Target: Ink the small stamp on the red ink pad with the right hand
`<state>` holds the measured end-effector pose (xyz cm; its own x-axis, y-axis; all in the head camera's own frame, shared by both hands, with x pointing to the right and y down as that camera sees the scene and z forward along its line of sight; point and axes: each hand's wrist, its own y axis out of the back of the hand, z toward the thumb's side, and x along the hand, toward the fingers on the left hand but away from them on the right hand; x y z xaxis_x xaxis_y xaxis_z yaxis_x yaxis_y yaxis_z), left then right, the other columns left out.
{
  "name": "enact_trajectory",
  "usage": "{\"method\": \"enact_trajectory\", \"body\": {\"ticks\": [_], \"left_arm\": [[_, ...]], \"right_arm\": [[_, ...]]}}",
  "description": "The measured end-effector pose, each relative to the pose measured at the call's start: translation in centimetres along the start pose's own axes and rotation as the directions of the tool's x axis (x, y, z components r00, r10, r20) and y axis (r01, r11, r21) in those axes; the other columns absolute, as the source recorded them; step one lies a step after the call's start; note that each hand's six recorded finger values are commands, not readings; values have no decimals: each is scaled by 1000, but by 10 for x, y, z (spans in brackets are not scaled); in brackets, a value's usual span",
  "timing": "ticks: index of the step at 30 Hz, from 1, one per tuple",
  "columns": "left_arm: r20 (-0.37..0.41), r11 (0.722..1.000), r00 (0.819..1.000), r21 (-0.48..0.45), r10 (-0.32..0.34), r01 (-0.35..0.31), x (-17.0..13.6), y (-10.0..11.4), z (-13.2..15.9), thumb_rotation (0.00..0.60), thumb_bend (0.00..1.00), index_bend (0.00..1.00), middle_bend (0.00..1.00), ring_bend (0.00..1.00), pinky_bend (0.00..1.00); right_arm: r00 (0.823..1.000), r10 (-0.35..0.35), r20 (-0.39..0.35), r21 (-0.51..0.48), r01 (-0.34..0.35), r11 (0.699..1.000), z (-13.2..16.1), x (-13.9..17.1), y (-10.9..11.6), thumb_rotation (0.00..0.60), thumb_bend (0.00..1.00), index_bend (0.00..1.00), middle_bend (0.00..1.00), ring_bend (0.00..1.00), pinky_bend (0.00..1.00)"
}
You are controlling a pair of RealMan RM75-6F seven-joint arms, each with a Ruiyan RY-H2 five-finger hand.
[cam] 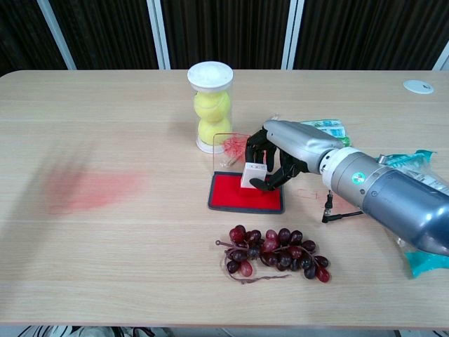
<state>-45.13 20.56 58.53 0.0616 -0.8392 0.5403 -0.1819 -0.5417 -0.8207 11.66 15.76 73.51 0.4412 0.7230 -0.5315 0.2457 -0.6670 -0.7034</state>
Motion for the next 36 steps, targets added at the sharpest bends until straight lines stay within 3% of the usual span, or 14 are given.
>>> {"method": "enact_trajectory", "body": {"ticks": [18,28,36], "left_arm": [[2,1000,1000,-2,0,0,0,0,0,600,46,0,0,0,0],[3,1000,1000,2,4,-4,0,0,0,600,46,0,0,0,0],[1,1000,1000,11,11,-11,0,0,0,600,46,0,0,0,0]], "right_arm": [[999,31,13,22,-32,999,-4,2,-11,600,670,787,638,493,559],[999,-34,-13,20,35,999,-2,7,19,600,669,787,638,493,559],[999,-45,15,60,44,997,-25,26,34,600,670,787,638,492,559]]}}
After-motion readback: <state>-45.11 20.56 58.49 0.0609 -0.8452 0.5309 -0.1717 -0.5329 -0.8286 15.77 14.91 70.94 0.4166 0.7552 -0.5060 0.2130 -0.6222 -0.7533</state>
